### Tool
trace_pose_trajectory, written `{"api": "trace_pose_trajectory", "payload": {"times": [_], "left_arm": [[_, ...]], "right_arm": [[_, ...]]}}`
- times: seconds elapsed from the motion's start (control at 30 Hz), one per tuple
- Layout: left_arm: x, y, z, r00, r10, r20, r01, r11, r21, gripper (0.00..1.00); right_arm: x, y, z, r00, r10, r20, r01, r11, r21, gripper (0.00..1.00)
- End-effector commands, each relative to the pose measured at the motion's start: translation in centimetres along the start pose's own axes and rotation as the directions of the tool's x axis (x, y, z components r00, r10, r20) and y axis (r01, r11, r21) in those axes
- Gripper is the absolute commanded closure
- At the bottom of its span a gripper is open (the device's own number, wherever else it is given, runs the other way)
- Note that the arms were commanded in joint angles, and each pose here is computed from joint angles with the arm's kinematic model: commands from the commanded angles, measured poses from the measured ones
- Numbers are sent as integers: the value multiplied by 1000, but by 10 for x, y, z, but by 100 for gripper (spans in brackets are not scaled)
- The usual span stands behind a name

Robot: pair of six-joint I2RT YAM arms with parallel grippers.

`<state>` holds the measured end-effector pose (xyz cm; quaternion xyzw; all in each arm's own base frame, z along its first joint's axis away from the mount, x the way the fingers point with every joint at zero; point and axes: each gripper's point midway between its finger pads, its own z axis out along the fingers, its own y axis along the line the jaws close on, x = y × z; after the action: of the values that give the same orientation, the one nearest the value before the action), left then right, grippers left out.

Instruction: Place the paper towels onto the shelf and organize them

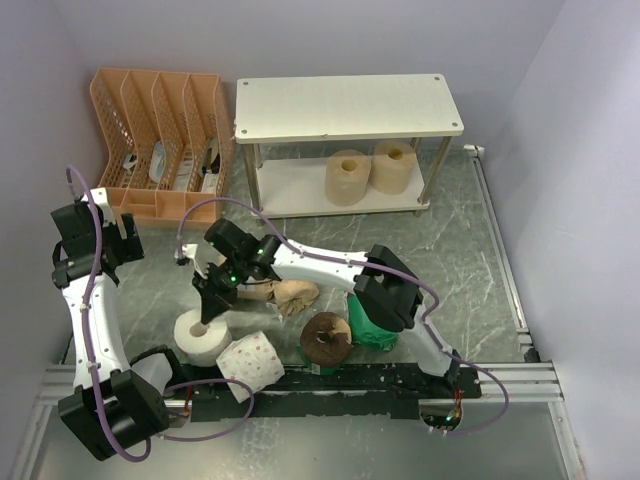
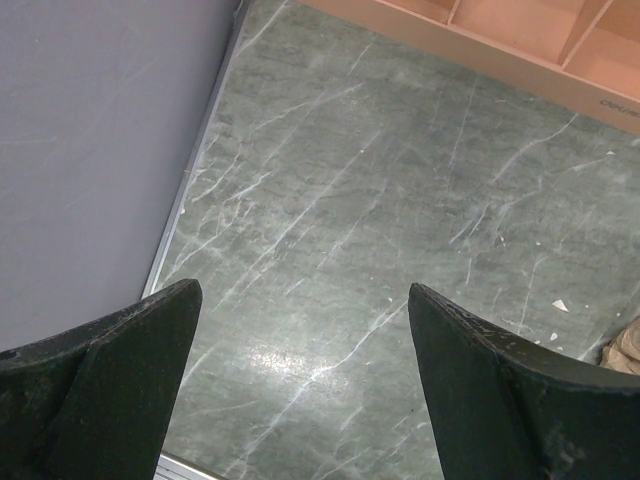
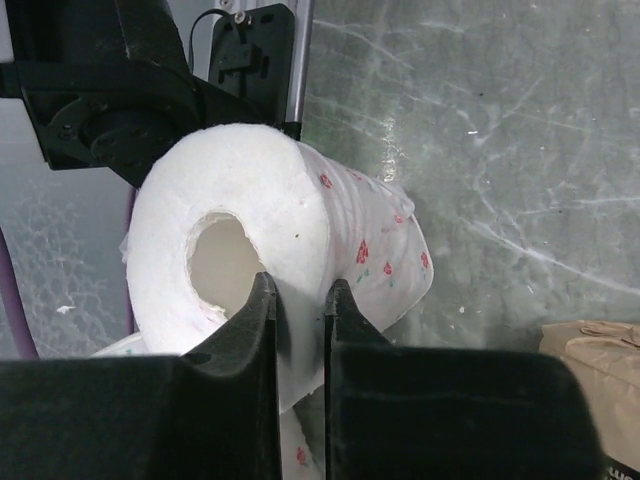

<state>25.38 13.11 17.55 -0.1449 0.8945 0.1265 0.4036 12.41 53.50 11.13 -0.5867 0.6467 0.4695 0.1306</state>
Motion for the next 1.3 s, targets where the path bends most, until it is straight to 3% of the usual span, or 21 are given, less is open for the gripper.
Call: {"api": "trace_pose_trajectory", "payload": {"times": [0.0, 0.23, 0.4, 0.53, 0.6, 0.7, 0.83, 0.9, 1.03, 1.13, 1.27], "left_arm": [[-10, 0, -3, 999, 6, 44, -7, 1000, 14, 4], [-8, 0, -1, 999, 7, 31, -8, 1000, 18, 4], [-8, -1, -1, 999, 12, 35, -13, 1000, 19, 4], [-7, 0, 0, 999, 11, 30, -12, 1000, 16, 4], [-6, 0, 1, 1000, 12, 24, -13, 1000, 14, 4], [-6, 1, 0, 1000, 14, 26, -14, 1000, 9, 4], [-7, 1, 0, 999, 15, 32, -15, 1000, 7, 4], [-6, 2, 0, 999, 15, 29, -15, 1000, 6, 4], [-6, 2, 1, 1000, 16, 25, -16, 1000, 5, 4], [-6, 2, 0, 999, 15, 28, -16, 1000, 3, 4], [-7, 3, -1, 999, 15, 35, -15, 1000, -2, 4]], "right_arm": [[23, 3, -6, 998, 32, -58, -30, 999, 33, 100], [-44, 27, -70, 991, -52, 119, 25, 977, 212, 100], [-90, 33, -135, 965, -28, 262, -90, 899, 429, 100], [-95, 57, -158, 957, -88, 277, -35, 912, 409, 100], [-91, 54, -167, 956, -56, 287, -75, 901, 427, 100], [-83, 23, -204, 865, 212, 454, -372, 879, 298, 100], [-80, -32, -267, 634, 387, 670, -656, 728, 200, 100], [-77, -63, -303, 494, 381, 782, -765, 618, 182, 100], [-72, -103, -338, 292, 360, 886, -875, 475, 96, 100], [-73, -128, -352, 192, 329, 925, -907, 420, 39, 100], [-70, -157, -367, 142, 227, 963, -933, 356, 53, 100]]}}
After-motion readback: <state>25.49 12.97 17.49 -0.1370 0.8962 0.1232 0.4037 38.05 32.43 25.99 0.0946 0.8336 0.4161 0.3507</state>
